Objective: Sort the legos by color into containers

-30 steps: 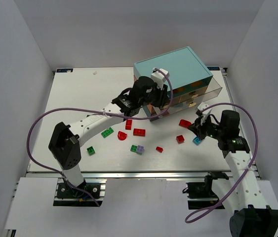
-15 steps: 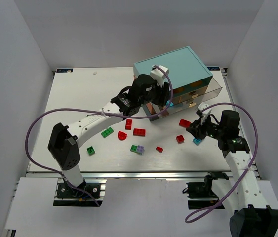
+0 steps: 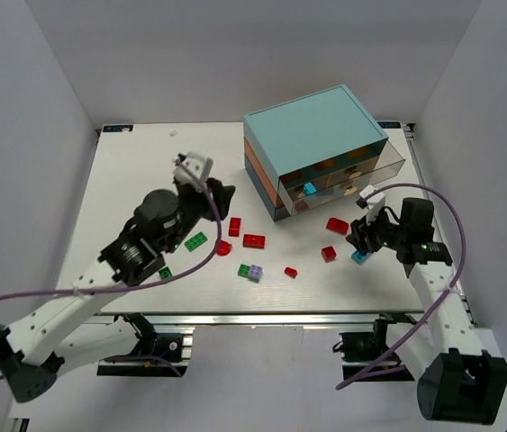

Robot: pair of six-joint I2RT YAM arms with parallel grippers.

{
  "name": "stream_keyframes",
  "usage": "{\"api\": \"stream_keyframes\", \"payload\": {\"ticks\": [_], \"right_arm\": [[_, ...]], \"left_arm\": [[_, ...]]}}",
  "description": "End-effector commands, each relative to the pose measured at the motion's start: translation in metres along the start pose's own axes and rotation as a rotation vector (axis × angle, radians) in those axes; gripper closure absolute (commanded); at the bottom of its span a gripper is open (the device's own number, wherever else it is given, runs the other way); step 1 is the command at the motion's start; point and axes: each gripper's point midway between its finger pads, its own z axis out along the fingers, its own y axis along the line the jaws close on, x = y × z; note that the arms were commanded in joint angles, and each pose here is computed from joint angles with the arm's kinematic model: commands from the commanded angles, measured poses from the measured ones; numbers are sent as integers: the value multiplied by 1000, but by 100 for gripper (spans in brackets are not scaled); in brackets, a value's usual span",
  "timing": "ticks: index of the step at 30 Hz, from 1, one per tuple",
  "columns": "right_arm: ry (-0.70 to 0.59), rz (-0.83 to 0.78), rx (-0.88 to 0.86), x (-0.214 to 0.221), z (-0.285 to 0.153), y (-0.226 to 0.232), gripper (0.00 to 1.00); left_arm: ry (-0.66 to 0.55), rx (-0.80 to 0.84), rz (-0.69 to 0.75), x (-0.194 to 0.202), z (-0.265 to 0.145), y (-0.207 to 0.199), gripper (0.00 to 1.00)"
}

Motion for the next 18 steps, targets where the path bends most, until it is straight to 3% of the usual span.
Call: {"api": "stream_keyframes", "payload": {"ticks": [1,4,9,18], "right_arm": [[104,-83,60,14,0,-22,42],[168,-85,93,30,5,-33,35],[208,-5,98,44,13,-35,33],[211,-258,62,60,25,-43,21]], "left_arm": [[29,-149,81,36,-18,38,34],[16,-179,119,41,-25,47,25],[59,-190,124,52,-26,50,23],[43,-218,124,48,-33,56,21]]}}
